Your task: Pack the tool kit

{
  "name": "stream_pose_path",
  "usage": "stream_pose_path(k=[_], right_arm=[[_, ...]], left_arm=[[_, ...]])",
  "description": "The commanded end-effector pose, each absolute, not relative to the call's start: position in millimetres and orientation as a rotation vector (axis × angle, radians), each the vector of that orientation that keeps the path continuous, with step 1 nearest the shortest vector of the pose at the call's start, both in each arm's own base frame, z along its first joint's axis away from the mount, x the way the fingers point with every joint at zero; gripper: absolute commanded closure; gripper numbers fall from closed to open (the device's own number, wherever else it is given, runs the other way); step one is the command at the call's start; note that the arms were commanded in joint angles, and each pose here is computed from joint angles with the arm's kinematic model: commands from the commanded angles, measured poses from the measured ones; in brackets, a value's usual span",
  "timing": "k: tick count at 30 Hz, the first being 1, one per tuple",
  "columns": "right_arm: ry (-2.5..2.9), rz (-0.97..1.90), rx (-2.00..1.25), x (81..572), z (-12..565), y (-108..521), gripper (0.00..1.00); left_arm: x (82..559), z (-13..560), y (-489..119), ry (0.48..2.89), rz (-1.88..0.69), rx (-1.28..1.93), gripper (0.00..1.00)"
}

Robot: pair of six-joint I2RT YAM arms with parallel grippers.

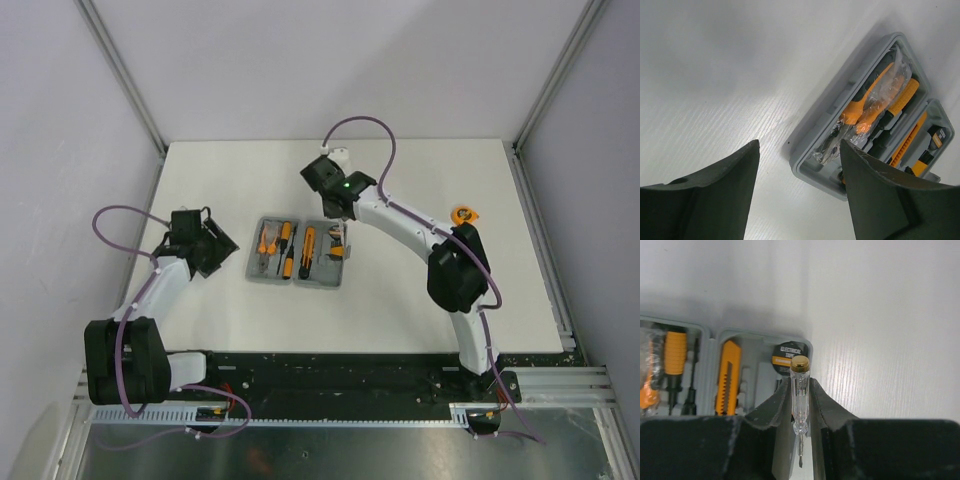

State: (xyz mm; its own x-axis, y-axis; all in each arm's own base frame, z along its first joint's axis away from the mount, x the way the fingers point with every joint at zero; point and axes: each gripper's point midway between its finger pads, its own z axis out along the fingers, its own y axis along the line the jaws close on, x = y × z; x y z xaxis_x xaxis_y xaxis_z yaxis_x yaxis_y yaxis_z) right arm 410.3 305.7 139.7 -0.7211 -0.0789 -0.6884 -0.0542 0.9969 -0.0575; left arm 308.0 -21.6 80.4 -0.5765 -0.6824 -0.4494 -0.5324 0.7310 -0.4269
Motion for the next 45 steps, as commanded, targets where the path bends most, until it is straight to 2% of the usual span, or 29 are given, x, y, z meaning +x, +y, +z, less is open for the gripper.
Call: stream_pose_path(k=[1,8,13,30,45], right_arm=[[2.247,-0.028,-0.100,418,192,313,1.00],[2.440,0.223,-0.065,402,148,347,1.00],[2.510,0.274,-0.020,393,124,359,1.00],[2.639,0.247,0.070,387,66,364,1.00],[2.616,0.226,0.148,404,47,368,0.99]], left_arm=[[314,90,-16,2.301,-0.309,-0.879,0.30],[315,91,-17,2.304,-0.319,-0.878,0.30],[317,94,-20,2.302,-0.337,-0.873,0.30],[315,90,-21,2.313,-0.339,-0.871,0.30],[314,88,-21,2.321,-0.336,-0.868,0.31]])
